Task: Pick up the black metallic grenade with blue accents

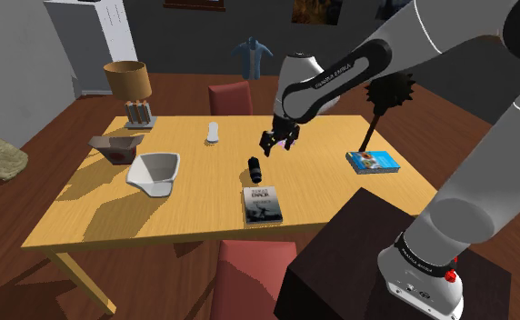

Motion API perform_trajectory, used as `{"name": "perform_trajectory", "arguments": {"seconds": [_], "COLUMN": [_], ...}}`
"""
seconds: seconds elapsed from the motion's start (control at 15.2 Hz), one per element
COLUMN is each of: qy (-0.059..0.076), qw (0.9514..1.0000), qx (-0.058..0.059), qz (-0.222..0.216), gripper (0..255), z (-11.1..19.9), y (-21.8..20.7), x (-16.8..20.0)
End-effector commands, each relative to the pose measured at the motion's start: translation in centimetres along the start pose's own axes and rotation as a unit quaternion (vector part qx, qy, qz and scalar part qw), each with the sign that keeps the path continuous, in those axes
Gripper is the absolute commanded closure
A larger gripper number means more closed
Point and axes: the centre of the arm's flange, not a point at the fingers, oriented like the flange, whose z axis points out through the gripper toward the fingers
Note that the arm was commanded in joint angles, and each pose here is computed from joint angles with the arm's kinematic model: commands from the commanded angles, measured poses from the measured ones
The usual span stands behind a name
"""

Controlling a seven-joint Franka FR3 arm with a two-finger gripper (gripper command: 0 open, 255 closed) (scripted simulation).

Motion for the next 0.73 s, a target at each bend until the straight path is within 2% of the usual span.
{"name": "perform_trajectory", "arguments": {"seconds": [0.0, 0.66], "qy": [0.004, 0.021], "qw": [0.9999, 0.9963], "qx": [-0.003, -0.020], "qz": [0.014, 0.082], "gripper": [0, 0], "z": [2.6, 13.0], "y": [0.1, 0.8], "x": [1.4, 9.0]}}
